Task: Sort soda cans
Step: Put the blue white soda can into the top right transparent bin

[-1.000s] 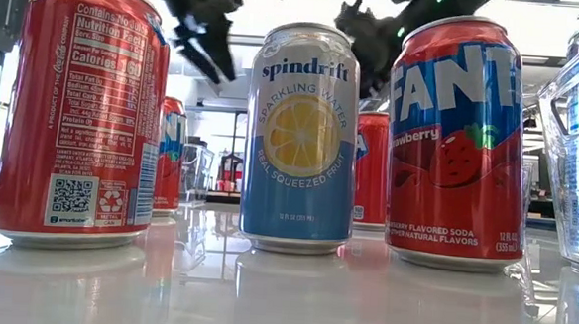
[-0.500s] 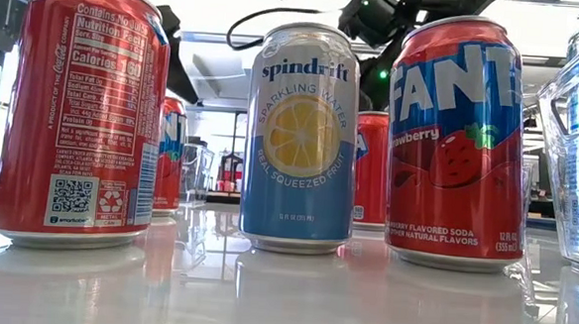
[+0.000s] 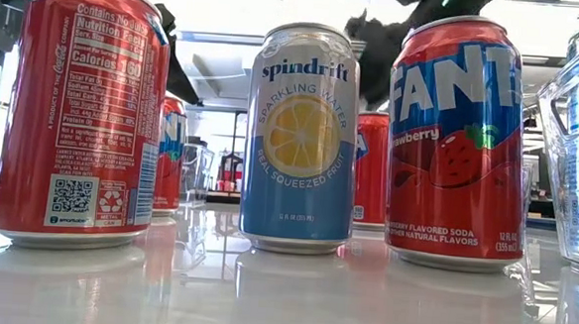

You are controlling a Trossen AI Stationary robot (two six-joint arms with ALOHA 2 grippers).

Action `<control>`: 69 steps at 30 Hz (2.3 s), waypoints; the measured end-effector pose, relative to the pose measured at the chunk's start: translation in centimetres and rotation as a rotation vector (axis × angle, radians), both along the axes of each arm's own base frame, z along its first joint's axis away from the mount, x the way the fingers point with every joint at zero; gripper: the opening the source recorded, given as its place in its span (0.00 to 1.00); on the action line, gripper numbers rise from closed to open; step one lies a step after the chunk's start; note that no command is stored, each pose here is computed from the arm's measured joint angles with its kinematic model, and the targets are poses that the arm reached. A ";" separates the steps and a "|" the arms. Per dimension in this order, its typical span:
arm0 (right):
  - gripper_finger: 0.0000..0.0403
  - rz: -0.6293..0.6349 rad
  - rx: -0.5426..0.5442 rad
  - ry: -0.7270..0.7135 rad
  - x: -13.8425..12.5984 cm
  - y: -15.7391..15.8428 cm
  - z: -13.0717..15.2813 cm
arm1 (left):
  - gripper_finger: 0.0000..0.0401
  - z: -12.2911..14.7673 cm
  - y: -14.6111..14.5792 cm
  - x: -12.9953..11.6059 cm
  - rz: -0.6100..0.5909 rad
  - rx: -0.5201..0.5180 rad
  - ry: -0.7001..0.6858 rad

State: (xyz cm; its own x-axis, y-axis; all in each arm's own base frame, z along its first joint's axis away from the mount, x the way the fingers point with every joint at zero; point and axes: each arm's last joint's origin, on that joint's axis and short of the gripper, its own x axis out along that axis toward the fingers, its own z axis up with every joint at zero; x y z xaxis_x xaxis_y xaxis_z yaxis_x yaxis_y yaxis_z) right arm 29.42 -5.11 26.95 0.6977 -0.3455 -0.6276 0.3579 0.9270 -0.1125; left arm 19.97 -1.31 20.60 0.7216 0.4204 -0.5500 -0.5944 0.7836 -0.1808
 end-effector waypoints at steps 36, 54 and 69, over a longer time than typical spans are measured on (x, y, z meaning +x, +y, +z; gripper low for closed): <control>0.69 -0.721 0.029 0.001 -15.9 -11.8 -4.7 | 0.85 0.6 -0.1 0.4 0.017 0.034 -0.071; 0.86 -0.728 0.007 -0.002 -14.5 -13.5 -5.8 | 0.85 0.6 -0.1 0.4 0.022 0.026 -0.075; 0.88 -0.248 -0.016 -0.302 -11.8 -5.9 0.3 | 0.85 0.6 -0.2 0.4 0.023 0.007 -0.081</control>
State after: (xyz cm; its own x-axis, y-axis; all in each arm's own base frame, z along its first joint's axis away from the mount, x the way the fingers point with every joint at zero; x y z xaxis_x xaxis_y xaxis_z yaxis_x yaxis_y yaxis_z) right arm 17.64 -10.97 27.23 0.7442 -0.5352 -0.3997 0.5903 0.8070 0.0184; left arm 20.35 -1.51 21.19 0.7538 0.4413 -0.4869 -0.5960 0.7711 -0.2239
